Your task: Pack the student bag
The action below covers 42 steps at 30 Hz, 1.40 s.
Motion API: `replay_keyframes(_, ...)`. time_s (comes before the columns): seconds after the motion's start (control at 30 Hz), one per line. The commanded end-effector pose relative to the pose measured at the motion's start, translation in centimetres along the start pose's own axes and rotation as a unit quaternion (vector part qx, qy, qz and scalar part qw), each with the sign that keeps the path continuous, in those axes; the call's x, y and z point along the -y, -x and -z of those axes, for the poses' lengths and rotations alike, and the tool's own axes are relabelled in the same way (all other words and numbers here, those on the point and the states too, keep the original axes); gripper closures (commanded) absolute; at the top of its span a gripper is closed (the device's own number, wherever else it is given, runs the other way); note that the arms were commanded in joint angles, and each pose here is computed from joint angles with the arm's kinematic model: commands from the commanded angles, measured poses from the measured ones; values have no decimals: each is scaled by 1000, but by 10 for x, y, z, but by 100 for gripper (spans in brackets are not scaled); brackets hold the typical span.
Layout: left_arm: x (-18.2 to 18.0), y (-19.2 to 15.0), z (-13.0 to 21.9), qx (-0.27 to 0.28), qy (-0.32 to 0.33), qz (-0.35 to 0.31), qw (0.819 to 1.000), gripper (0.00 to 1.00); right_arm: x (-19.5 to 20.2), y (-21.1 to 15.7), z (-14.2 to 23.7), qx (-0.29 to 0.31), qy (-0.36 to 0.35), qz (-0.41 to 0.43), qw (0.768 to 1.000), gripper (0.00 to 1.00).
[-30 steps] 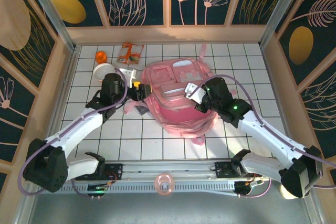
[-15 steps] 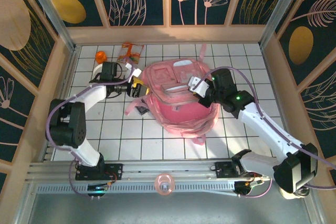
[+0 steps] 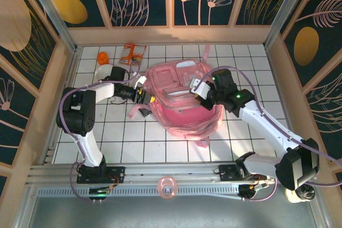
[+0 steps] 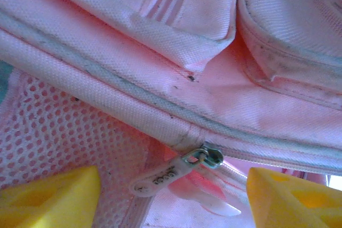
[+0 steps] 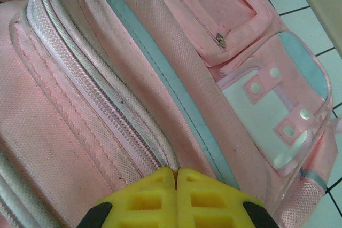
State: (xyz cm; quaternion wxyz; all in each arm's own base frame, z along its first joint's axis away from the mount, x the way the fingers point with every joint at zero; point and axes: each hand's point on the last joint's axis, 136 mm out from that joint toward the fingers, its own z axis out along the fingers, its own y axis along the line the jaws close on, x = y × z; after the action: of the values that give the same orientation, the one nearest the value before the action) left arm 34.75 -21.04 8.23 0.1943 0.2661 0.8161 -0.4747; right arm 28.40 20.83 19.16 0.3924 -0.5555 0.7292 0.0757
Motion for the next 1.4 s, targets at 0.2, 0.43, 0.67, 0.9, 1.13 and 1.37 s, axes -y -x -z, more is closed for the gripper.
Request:
replay_keyframes(0.2,29,-4,-10,1,-78,-1,997,54,26,18,6,21,-40,-8,999,100)
replay_keyframes(0.43,29,-2,-10,5,-60,-5,998,78,26,17,8,23,-49,-14,998,100)
replay_keyframes(0.67,31,4,1,35,-11,-18,999,92,32,17,8,28,-67,-43,996,100)
replay_keyframes(0.9,28,8,3,49,9,-20,999,83,30,13,4,26,-65,-55,996,100)
replay_keyframes(1.13,29,7,0,50,9,-10,999,80,30,17,5,37,-64,-65,995,100)
replay_keyframes(1.37,51,14,6,64,13,-24,998,98,38,17,0,43,-82,-128,987,100)
